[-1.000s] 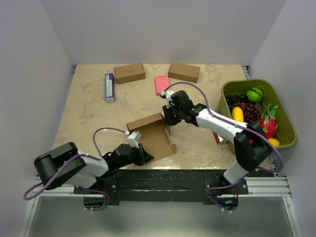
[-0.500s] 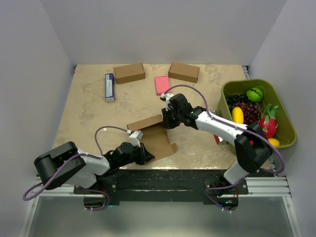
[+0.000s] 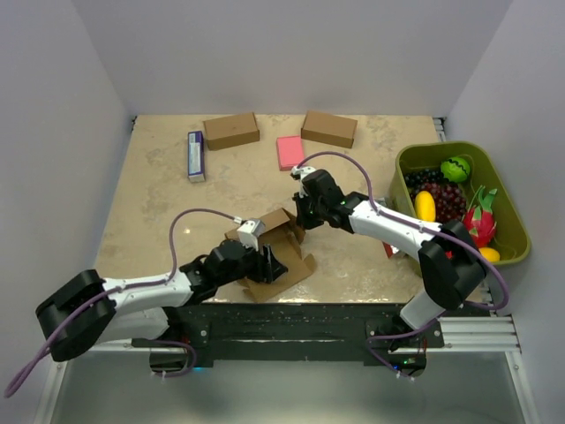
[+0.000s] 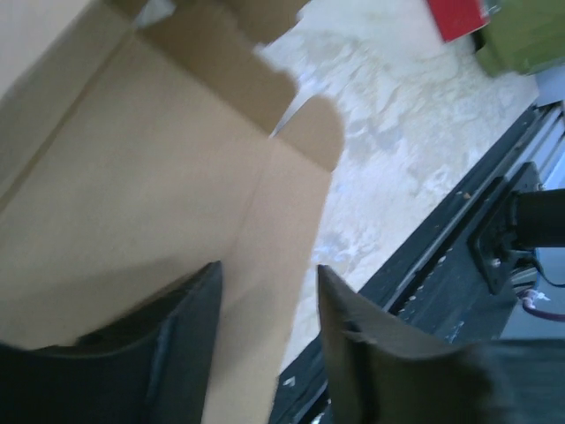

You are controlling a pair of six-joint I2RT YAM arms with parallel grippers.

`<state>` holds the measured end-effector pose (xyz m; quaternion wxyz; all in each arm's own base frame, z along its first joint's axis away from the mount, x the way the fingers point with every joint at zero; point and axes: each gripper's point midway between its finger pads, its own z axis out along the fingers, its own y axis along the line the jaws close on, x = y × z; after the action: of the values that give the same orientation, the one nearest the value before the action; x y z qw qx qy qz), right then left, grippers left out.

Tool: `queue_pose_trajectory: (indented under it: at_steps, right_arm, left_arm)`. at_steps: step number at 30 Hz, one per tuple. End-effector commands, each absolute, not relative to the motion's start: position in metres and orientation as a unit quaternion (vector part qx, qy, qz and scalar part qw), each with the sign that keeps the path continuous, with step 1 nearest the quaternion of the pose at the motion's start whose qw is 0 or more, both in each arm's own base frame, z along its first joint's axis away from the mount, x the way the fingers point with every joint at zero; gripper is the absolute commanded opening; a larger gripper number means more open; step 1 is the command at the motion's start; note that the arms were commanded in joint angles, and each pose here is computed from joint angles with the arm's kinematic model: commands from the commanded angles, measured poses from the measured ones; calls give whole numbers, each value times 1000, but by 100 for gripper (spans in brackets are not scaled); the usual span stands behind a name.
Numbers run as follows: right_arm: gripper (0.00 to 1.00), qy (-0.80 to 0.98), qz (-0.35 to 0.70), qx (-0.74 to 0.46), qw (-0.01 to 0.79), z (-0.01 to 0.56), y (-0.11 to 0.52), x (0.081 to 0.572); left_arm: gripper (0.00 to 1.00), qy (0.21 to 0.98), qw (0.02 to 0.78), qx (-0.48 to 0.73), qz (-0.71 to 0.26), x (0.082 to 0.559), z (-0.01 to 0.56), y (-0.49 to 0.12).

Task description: Fold the paper box

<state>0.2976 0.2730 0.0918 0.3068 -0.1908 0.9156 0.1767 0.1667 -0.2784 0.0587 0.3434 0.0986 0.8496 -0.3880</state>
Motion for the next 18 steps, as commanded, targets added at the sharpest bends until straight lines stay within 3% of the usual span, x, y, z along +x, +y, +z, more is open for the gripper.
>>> queue_pose_trajectory:
  at_steps: [1, 3, 11, 18]
  right_arm:
    - [0, 918, 161, -179, 314, 94, 267, 298]
    - [0, 918, 160, -180, 315, 95, 267, 298]
    - [0, 919, 156, -172, 318, 96, 263, 297]
    - [0, 923, 133, -150, 327, 102, 252, 299]
  left_arm:
    - [64, 822, 391, 127, -394, 180, 119, -289]
    - [75, 818, 408, 127, -384, 184, 136, -283]
    - [98, 835, 439, 116, -310, 202, 182, -241]
    - [100, 851, 474, 69, -216, 239, 191, -173]
